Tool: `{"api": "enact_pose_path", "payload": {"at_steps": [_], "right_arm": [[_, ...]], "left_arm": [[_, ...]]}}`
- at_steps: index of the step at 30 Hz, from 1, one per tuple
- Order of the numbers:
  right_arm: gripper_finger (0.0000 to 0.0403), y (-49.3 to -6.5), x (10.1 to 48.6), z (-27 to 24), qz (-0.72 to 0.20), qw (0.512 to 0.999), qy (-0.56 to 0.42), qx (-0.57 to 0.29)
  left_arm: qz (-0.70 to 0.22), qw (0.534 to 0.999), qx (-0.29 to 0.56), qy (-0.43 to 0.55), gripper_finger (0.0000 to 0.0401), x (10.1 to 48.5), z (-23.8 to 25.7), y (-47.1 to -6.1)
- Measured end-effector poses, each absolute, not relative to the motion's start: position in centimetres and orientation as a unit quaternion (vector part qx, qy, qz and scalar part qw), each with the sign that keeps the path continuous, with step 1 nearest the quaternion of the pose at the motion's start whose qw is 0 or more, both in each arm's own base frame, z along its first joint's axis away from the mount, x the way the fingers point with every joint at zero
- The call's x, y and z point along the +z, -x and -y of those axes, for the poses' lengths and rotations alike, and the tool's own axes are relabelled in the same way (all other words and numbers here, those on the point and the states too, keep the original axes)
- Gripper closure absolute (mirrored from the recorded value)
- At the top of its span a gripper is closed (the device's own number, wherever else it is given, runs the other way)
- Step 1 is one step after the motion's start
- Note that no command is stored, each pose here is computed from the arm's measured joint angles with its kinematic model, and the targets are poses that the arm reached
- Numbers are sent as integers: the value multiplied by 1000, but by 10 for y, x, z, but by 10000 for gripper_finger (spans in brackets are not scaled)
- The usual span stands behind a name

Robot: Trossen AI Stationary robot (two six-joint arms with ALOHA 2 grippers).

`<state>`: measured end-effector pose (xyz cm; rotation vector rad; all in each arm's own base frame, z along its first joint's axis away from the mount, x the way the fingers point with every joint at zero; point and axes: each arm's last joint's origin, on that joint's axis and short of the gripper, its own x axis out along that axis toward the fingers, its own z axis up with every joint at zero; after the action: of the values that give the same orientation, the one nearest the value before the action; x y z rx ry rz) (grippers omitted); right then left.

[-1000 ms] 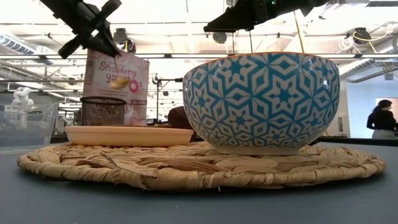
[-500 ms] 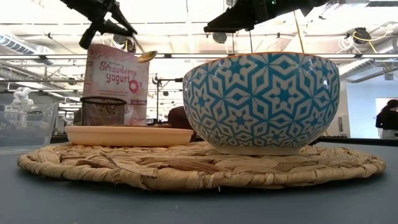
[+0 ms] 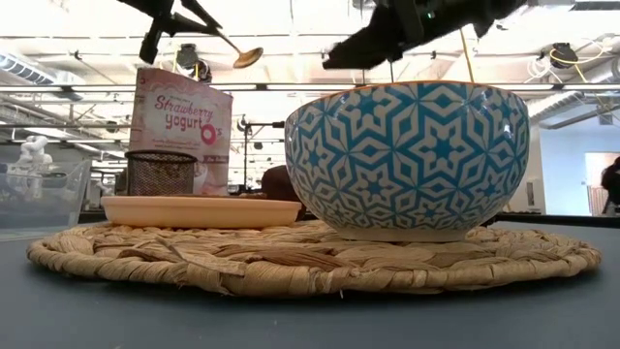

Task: Arrange a breakfast setting
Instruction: Put the gold spoon on the placemat beside the orange bowl

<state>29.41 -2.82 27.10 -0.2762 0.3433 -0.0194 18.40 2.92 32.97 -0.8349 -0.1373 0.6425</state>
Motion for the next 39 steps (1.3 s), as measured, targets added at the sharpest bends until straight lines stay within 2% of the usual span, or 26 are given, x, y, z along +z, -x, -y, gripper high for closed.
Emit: {"api": "enact_pose_path", "payload": {"at_steps": [4, 12, 19, 26, 32, 39], "right_arm": [[5, -290, 255, 28, -158, 978, 138, -12], [5, -280, 240, 27, -47, 989, 137, -27], [5, -280, 251, 27, 9, 997, 70, -34], [5, -292, 282, 28, 25, 998, 35, -35], [5, -299, 312, 29, 46, 997, 39, -37], [5, -300, 314, 28, 40, 994, 95, -39]], "left_arm": [[84, 866, 287, 401, 364, 335, -29, -185], [103, 870, 274, 397, 364, 339, -29, -188], [93, 871, 279, 394, 364, 332, -30, -201], [97, 871, 274, 396, 364, 326, -31, -219], [101, 873, 259, 401, 364, 320, -32, -234], [105, 873, 249, 407, 364, 315, -32, -245]]}}
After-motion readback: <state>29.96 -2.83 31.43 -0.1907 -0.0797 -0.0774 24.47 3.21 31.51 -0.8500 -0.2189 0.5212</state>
